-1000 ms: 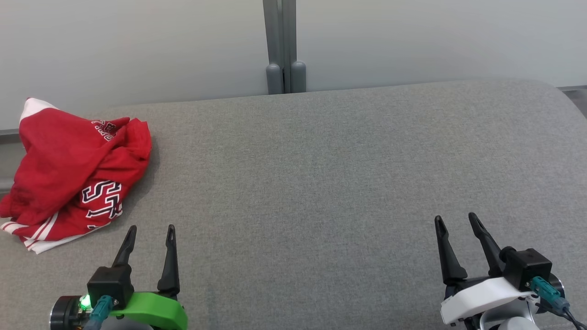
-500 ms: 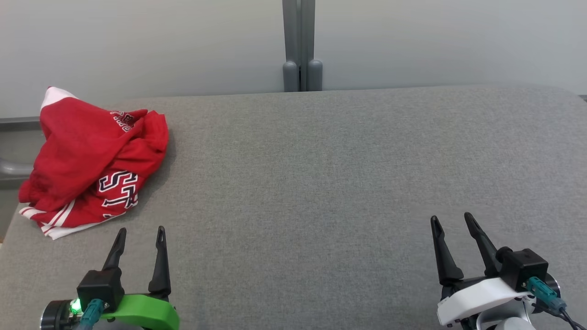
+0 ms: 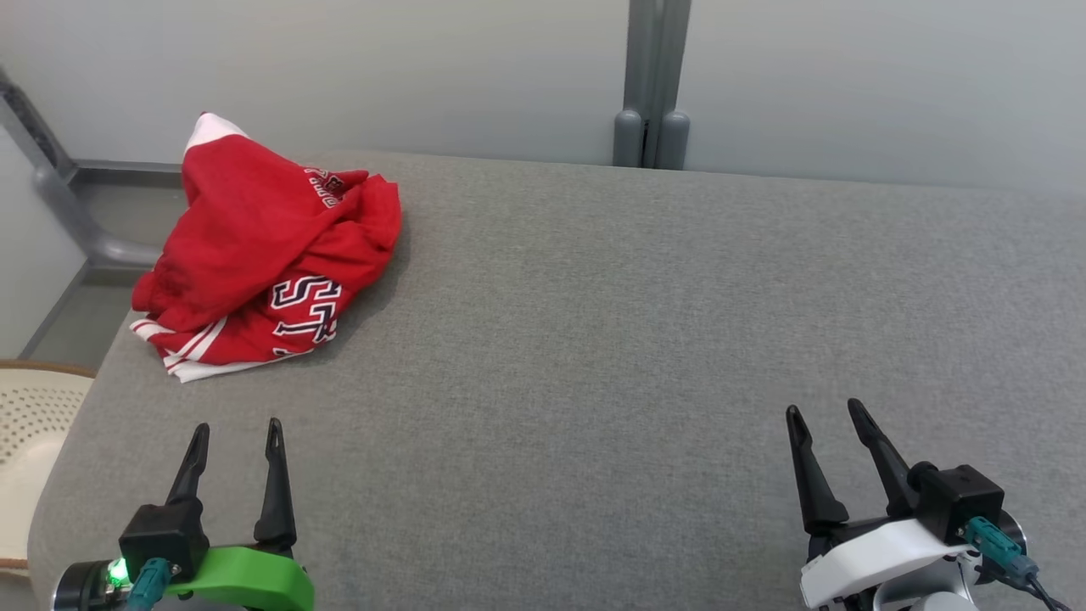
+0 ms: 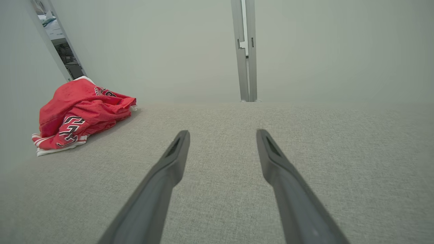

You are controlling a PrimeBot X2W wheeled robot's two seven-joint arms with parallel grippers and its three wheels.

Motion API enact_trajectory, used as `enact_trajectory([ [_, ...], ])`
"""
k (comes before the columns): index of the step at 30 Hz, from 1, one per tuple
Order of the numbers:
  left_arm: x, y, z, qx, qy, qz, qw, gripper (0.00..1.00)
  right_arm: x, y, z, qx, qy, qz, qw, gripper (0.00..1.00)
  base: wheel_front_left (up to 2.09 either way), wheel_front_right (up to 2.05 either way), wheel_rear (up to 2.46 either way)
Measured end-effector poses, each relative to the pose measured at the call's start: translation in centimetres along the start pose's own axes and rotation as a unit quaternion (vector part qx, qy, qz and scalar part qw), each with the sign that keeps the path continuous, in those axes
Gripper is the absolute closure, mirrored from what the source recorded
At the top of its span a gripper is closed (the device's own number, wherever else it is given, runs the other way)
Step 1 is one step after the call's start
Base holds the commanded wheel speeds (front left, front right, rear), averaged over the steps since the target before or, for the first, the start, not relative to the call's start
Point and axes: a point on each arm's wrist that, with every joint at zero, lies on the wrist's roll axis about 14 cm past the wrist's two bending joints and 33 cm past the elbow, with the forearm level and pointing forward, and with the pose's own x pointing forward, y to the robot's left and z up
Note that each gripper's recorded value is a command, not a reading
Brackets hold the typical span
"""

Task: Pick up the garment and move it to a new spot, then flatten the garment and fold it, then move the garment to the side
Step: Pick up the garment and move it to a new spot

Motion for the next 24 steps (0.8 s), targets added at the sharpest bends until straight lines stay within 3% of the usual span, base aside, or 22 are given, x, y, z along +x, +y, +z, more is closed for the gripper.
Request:
enact_trajectory([
  [14,-4.1,6.5,0.0,0.002,-0.003,0.105,0.995,0.00,3.0,5.3,-1.7,0.009,0.023,0.087,0.996,0.00,0.00,0.00,0.00],
  [24,-7.1,9.2,-0.4,0.001,0.000,0.154,0.988,0.00,4.0,8.3,-2.4,0.012,0.034,0.134,0.990,0.00,0.00,0.00,0.00],
])
